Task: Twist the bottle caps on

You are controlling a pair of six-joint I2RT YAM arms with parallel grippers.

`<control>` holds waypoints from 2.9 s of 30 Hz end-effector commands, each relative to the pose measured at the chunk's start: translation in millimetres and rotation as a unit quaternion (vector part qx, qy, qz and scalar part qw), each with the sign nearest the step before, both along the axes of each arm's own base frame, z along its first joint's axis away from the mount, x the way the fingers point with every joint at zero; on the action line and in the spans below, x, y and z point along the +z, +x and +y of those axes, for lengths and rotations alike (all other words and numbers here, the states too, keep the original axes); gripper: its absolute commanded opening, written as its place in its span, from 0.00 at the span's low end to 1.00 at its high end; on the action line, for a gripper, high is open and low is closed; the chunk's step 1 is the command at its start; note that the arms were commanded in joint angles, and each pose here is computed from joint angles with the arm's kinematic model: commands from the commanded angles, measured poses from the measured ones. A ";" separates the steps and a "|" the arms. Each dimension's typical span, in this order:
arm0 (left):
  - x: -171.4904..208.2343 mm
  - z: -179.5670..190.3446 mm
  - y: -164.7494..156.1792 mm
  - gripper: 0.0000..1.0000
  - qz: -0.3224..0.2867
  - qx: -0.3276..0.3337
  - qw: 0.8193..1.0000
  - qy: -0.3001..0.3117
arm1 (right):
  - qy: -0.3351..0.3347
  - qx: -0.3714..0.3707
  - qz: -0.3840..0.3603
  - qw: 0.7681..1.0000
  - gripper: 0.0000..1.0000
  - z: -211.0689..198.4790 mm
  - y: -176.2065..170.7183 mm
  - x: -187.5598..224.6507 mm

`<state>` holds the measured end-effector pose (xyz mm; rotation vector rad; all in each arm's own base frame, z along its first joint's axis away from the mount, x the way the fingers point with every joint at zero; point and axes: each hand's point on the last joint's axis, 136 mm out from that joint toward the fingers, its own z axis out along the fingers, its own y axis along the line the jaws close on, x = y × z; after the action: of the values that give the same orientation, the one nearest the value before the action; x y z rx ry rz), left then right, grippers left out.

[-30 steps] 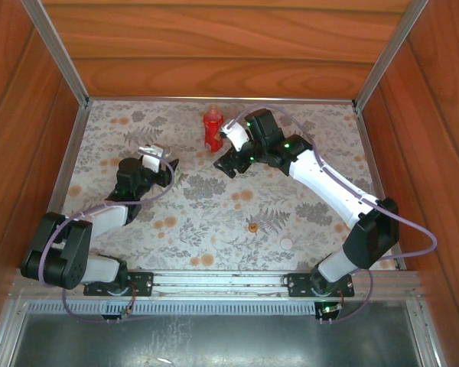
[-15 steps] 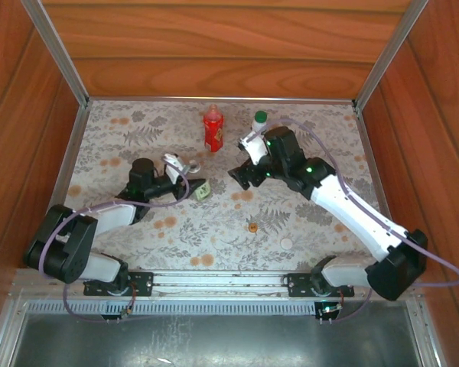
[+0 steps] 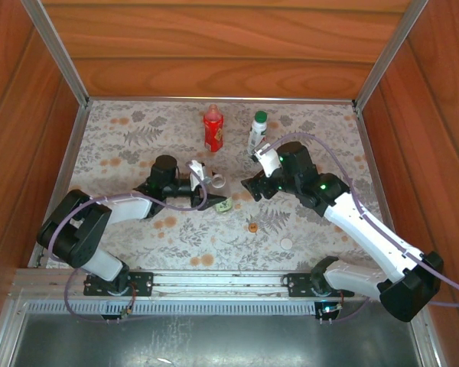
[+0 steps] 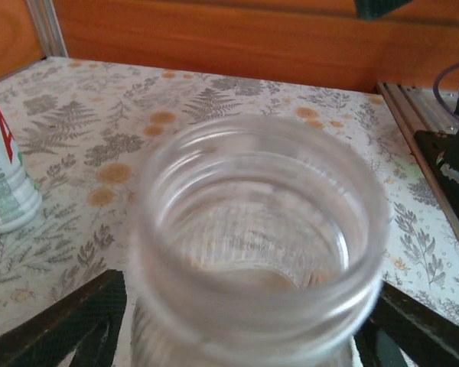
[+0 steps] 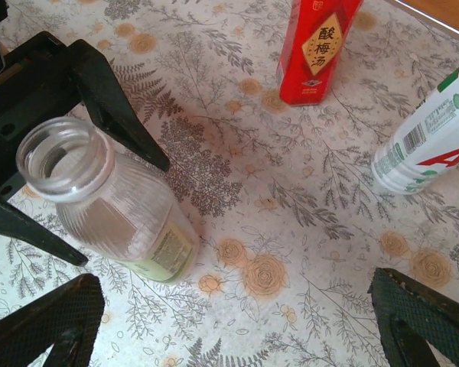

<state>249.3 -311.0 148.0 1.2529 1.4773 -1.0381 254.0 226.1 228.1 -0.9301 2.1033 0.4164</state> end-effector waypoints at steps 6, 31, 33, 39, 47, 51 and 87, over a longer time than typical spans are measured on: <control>1.3 4.3 2.8 0.93 -0.023 0.025 0.999 0.009 | 0.004 -0.012 -0.008 1.000 0.95 -4.3 3.2 5.1; -1.8 -9.3 2.7 0.92 -0.064 0.051 0.991 -0.105 | 0.005 -0.020 0.009 1.000 0.95 -4.4 2.1 -2.3; -4.2 -11.0 0.3 0.92 -0.064 0.045 0.992 -0.103 | 0.005 -0.020 0.011 1.000 0.95 -4.1 2.4 -2.8; -0.4 -11.9 -2.9 0.92 -0.068 0.036 0.991 -0.107 | 0.004 -0.021 0.017 1.000 0.95 -4.2 1.5 -7.3; 0.6 -15.9 -4.0 0.86 -0.066 0.023 0.992 -0.110 | 0.003 -0.022 0.019 1.000 0.95 -4.4 1.3 -8.5; 2.2 -17.5 -5.4 0.83 -0.064 0.015 0.992 -0.112 | 0.004 -0.025 0.023 0.999 0.95 -4.4 1.2 -11.5; -3.1 -24.1 -6.7 0.65 -0.040 -0.005 0.993 -0.113 | 0.046 -0.183 0.029 0.982 1.00 -47.5 2.2 -30.2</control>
<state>248.9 -332.2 142.3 1.1086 1.2845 -1.0837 253.5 193.2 195.9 -0.6201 2.2262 0.3605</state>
